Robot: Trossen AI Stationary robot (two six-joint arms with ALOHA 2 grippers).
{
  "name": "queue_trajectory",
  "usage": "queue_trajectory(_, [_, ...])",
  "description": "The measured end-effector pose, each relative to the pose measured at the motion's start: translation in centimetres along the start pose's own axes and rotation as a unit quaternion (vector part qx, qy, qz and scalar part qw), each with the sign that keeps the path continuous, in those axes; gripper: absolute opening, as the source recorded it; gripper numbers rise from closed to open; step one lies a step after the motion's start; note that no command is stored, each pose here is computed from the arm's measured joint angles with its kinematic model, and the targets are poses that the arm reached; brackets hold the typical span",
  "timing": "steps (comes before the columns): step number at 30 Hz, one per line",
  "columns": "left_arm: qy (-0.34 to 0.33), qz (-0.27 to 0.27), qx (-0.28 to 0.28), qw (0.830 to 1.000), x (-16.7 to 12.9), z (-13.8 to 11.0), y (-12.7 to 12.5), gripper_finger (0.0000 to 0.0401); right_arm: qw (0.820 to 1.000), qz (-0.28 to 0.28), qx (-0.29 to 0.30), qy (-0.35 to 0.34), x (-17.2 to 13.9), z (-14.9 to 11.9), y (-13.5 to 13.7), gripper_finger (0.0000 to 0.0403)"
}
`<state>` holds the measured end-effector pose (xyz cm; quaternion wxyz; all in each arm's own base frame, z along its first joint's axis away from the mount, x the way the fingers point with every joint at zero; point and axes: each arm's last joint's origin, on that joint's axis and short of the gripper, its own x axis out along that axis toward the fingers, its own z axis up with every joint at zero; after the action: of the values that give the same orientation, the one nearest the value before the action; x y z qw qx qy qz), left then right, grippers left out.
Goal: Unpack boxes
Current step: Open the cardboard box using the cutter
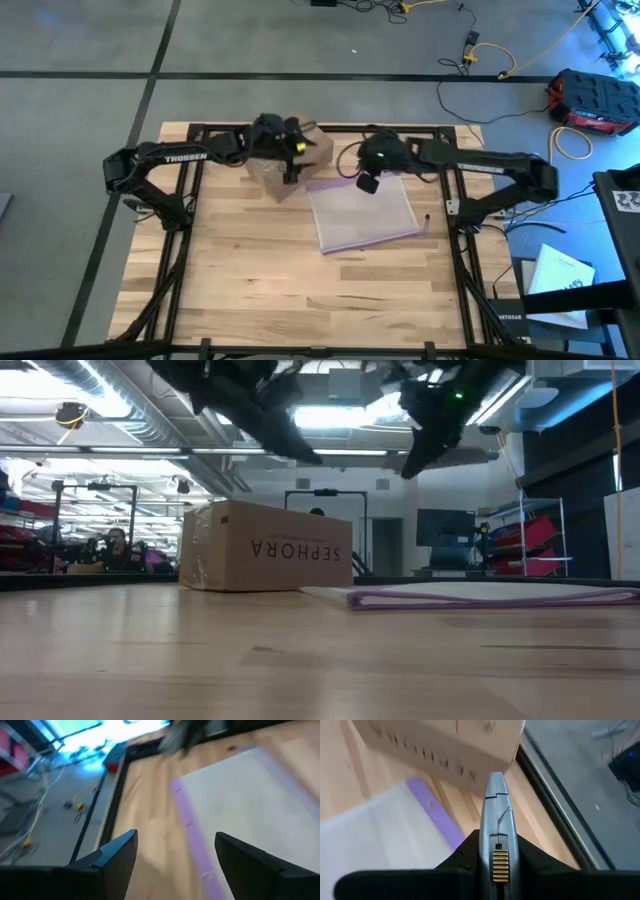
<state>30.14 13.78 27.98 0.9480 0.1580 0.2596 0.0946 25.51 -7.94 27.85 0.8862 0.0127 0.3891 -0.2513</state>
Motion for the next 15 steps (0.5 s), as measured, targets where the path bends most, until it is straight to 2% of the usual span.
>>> queue_trajectory(3, [0.018, 0.072, -0.031, 0.997, -0.3, -1.4, 2.7, 0.0251, 0.999, -0.001, 0.04, -0.036, -0.7, -1.5, -0.4, 0.0051])
queue_trajectory(5, [0.027, 0.135, -0.075, 0.988, -0.5, -2.6, 5.1, 0.025, 0.998, -0.002, 0.05, -0.047, -1.0, -2.1, -0.5, 0.0051])
queue_trajectory(8, [0.05, 0.184, -0.147, 0.97, -0.5, -5.3, 8.4, 0.0243, 0.998, -0.006, 0.04, -0.04, -0.9, -2.5, -0.8, 0.0051])
queue_trajectory(10, [0.081, 0.192, -0.195, 0.958, -0.2, -7.4, 10.0, 0.024, 0.999, -0.006, 0.033, -0.036, -0.8, -2.6, -1.2, 0.0051])
queue_trajectory(12, [0.096, 0.17, -0.237, 0.952, 0.4, -8.9, 11.1, 0.024, 0.999, -0.005, 0.031, -0.038, -0.6, -2.5, -1.8, 0.0051])
queue_trajectory(15, [0.106, 0.142, -0.263, 0.948, 1.2, -10.0, 11.7, 0.0239, 0.999, 0.002, 0.035, -0.035, -0.4, -2.6, -2.9, 0.0051])
